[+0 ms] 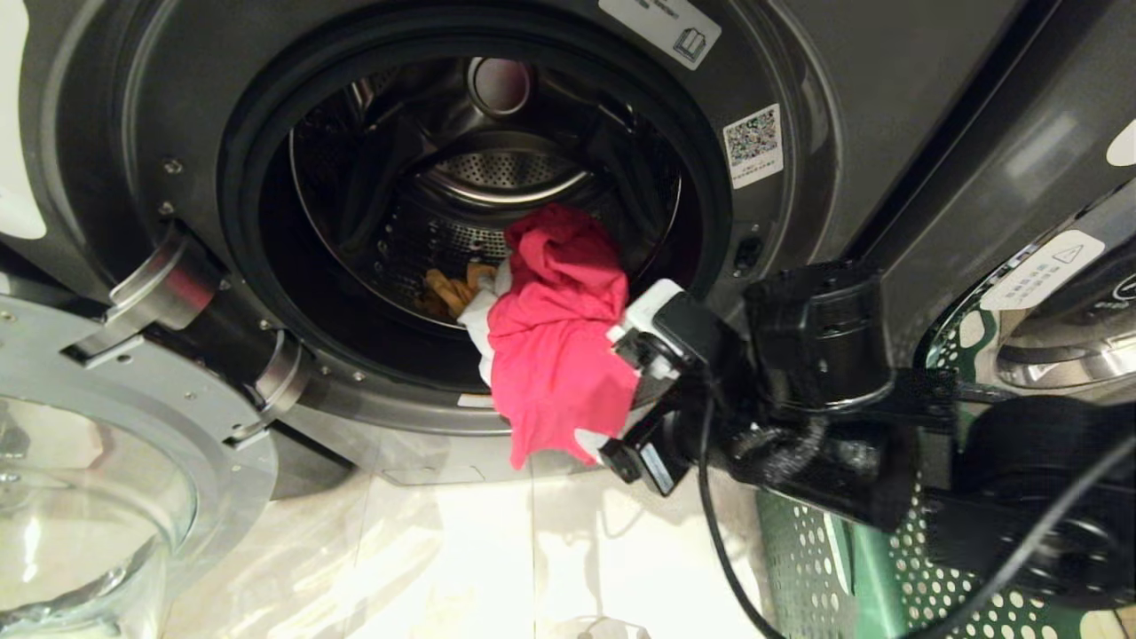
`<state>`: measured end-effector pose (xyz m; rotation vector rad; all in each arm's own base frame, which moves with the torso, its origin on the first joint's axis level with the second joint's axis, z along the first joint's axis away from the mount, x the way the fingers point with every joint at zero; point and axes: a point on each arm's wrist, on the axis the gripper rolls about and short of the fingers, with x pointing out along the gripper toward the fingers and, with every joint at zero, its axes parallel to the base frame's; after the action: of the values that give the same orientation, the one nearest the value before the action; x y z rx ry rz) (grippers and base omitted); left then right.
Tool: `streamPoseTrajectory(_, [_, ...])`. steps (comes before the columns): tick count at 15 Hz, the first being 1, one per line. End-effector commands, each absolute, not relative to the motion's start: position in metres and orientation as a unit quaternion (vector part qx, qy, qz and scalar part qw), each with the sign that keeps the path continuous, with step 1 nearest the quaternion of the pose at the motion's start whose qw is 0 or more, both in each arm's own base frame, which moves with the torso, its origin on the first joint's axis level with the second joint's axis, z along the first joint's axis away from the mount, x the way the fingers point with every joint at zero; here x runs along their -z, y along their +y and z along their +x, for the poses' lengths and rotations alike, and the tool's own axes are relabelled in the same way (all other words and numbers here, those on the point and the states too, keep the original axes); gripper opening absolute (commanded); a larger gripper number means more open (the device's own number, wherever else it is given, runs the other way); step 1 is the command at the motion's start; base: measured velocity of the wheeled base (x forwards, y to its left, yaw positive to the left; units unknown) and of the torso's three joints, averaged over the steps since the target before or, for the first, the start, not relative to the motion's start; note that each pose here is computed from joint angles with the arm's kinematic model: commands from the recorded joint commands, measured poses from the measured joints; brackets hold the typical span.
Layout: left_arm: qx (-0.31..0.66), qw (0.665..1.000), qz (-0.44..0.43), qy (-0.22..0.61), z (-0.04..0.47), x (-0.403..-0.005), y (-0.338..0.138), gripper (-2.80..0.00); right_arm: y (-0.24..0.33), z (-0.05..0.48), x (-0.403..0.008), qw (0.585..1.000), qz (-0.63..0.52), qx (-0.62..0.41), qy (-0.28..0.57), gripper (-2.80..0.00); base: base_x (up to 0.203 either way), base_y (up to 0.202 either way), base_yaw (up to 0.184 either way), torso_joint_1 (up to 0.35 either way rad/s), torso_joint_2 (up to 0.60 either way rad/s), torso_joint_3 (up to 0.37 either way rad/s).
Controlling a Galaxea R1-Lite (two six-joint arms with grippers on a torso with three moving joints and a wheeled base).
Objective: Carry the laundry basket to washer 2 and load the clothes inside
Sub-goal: Place the clothes into the washing machine
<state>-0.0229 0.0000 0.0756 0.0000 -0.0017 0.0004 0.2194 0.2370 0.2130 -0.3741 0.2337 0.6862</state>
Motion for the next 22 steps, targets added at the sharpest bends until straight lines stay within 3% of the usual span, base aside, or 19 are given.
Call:
streamPoseTrajectory(1, [0.000,1.000,0.000,-0.001,-0.023,-0.076,0.000,-2.80,0.200,0.179,-0.235,0.904,-0.188,-0.338,0.179,0.00,0.000,0.000,0.000,0.000,0.00,0.000])
streamPoseTrajectory(4, [0.000,1.000,0.000,0.000,-0.023,-0.076,0.000,-2.80,0.171,0.151,-0.244,0.900,-0.167,-0.327,0.234,0.00,0.000,0.000,0.000,0.000,0.00,0.000])
streamPoseTrajectory(11, [-0.001,1.000,0.000,0.000,-0.023,-0.075,0.000,-2.80,0.157,0.140,-0.242,0.907,-0.170,-0.308,0.234,0.00,0.000,0.000,0.000,0.000,0.00,0.000])
streamPoseTrajectory(17, [0.000,1.000,0.000,0.000,-0.023,-0.075,0.000,-2.80,0.152,0.138,-0.239,0.913,-0.174,-0.285,0.236,0.00,-0.001,-0.005,0.163,0.002,0.00,0.001])
streamPoseTrajectory(22, [-0.001,1.000,0.000,0.000,-0.023,-0.075,0.000,-2.80,0.148,0.163,-0.222,0.939,-0.115,-0.161,0.282,0.00,0.000,-0.007,0.167,0.002,0.00,-0.001])
